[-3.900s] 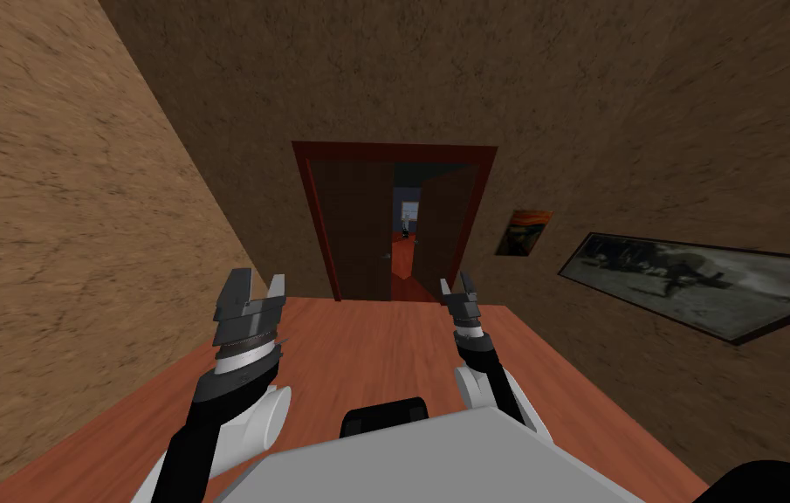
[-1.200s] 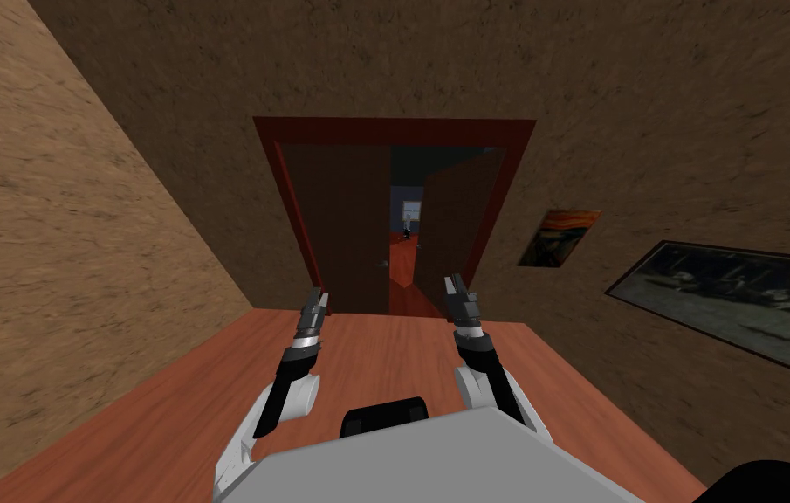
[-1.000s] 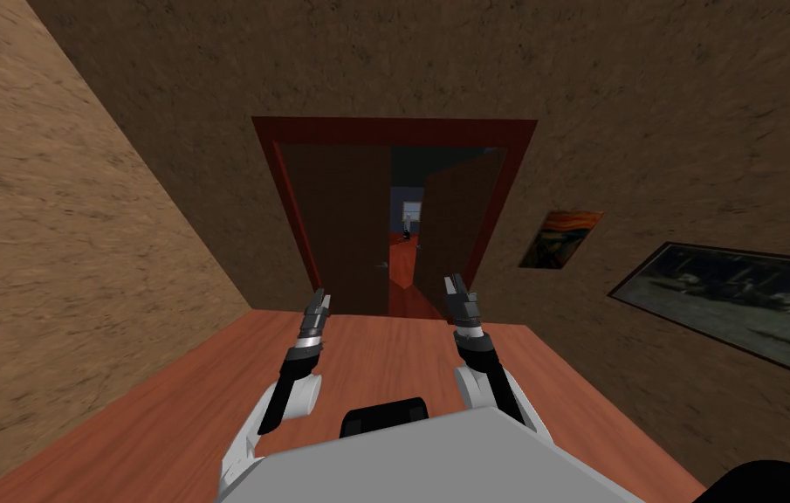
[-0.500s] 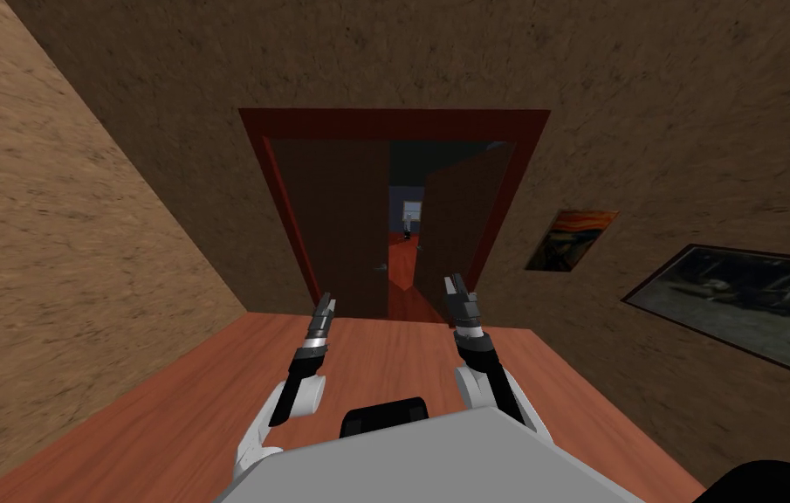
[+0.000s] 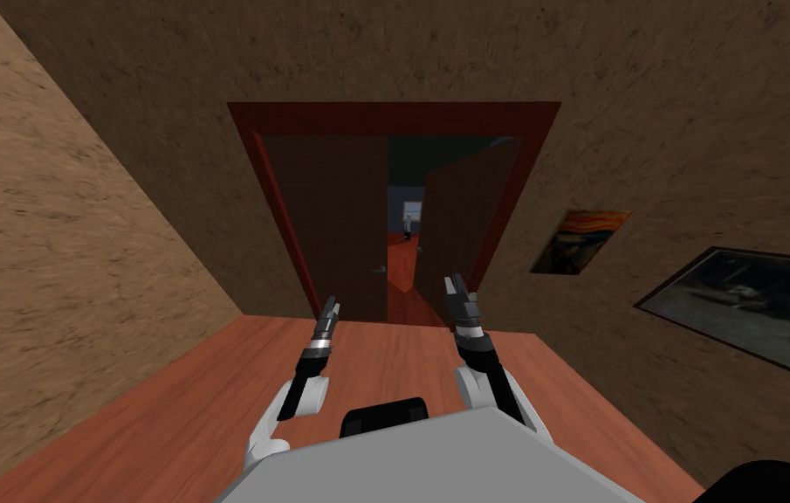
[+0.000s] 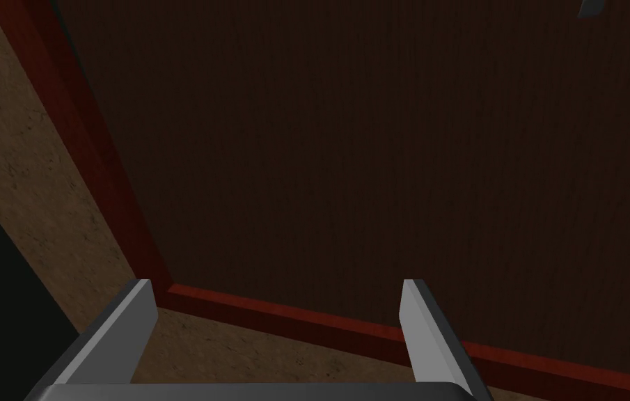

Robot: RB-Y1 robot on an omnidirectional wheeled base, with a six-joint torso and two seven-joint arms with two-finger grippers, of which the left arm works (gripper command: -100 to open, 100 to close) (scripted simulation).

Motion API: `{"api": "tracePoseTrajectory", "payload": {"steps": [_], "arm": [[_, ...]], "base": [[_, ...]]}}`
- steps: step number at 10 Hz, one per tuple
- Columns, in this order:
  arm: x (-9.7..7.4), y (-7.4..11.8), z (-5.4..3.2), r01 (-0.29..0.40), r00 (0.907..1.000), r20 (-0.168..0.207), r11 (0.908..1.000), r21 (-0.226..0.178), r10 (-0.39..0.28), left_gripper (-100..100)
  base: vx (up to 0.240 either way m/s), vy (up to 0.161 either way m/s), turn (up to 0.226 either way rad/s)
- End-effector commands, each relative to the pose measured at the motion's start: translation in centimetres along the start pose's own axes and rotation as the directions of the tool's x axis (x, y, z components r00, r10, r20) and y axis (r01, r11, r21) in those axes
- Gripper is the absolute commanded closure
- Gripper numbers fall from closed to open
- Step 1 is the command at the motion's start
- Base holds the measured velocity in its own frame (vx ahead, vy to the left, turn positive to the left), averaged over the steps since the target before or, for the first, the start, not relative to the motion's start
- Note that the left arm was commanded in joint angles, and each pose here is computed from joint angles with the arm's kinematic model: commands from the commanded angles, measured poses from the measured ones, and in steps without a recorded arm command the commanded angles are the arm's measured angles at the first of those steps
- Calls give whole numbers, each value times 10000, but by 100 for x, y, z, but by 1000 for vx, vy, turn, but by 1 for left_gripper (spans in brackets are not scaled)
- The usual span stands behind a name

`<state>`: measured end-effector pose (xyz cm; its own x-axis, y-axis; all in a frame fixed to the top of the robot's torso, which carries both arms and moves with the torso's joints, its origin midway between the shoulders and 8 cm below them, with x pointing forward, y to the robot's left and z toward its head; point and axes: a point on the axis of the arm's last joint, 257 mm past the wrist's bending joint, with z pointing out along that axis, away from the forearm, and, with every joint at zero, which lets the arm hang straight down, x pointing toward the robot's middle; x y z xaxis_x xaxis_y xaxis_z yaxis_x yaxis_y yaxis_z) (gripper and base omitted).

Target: Push the door open

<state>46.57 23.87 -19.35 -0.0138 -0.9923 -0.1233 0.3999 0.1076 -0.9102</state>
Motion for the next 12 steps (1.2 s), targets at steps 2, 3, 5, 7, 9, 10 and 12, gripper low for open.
{"api": "tracePoseTrajectory", "payload": {"steps": [2,3,5,7,9,10,12], "arm": [[70,211,-28,154,9998,-141,9991,-384,-160,-100],[97,286,-40,210,9996,-190,9984,-524,-221,-100],[150,431,-67,318,9990,-282,9963,-802,-342,-100],[204,573,-98,417,9982,-372,9932,-1082,-460,-100],[256,706,-131,511,9973,-452,9895,-1351,-577,-100],[282,769,-149,556,9968,-489,9874,-1483,-635,-100],[334,894,-187,640,9956,-562,9825,-1747,-748,-100]], "base": [[100,-26,6],[117,-41,4],[94,-51,8],[92,-27,7],[101,-26,3],[107,-41,8],[105,-40,7]]}}
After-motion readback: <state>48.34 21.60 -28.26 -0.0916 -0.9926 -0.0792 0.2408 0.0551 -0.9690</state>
